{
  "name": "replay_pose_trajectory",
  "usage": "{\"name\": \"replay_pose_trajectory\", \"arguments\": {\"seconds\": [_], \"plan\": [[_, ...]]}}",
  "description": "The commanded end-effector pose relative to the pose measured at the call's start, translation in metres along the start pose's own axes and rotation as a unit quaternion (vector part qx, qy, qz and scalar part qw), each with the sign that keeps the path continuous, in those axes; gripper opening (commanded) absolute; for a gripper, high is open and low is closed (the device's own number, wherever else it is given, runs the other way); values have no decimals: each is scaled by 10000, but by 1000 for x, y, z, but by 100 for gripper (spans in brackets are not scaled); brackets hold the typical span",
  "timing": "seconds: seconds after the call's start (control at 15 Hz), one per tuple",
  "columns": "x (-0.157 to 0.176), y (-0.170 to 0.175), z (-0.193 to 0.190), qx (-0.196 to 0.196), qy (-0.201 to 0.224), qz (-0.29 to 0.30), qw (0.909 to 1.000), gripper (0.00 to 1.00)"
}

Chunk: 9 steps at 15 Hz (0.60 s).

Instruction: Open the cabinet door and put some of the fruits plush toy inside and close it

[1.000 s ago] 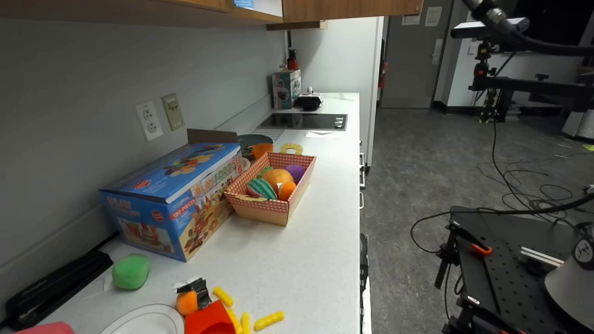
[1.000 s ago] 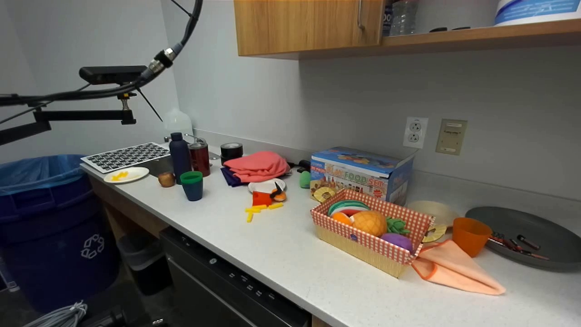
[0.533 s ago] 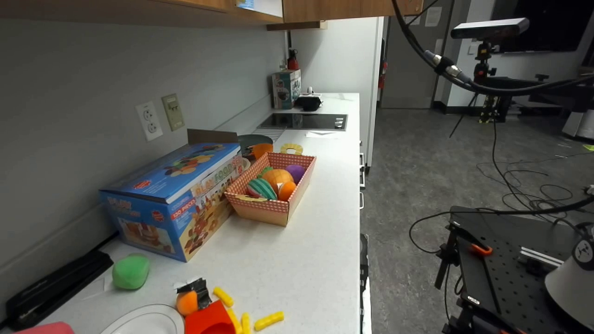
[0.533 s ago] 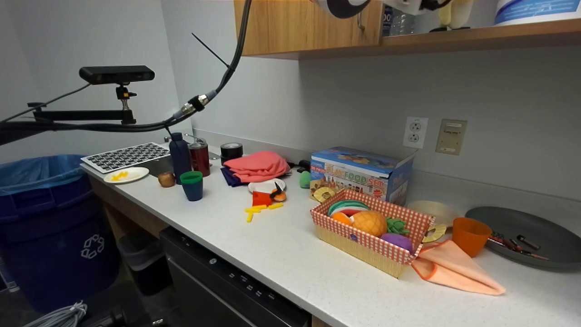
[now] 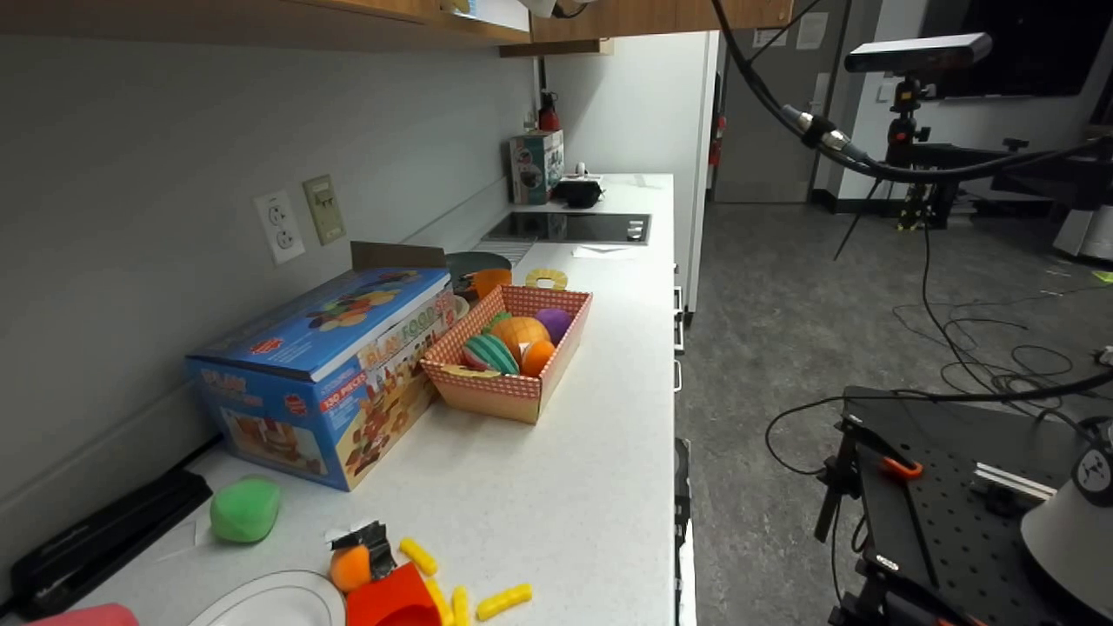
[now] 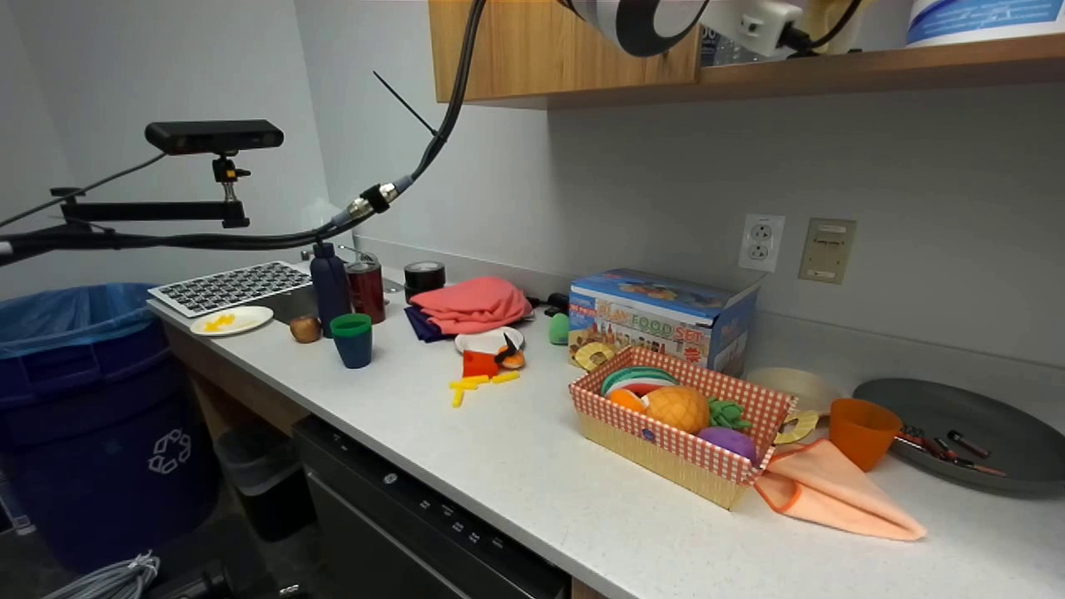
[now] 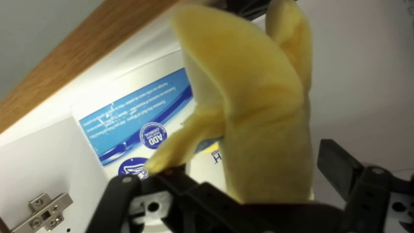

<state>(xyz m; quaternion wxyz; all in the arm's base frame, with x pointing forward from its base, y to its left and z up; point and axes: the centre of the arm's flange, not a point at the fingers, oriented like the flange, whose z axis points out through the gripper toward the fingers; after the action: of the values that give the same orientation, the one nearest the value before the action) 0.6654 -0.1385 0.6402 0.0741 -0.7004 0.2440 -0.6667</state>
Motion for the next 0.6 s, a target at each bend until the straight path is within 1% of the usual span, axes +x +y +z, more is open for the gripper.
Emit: {"name": "replay_pose_trajectory", "arguments": {"seconds": [0.0,0.2,0.4,0.47,0.53], "plan": [[6,9,-2,6,44,-185,9998,100],[7,14,-3,-86,-64,-290,9995,100],[7,22,-4,-261,-320,-500,9979,100],[1,21,3,-172,-150,-331,9992,100],[1,25,3,-207,-170,-347,9990,100]]}}
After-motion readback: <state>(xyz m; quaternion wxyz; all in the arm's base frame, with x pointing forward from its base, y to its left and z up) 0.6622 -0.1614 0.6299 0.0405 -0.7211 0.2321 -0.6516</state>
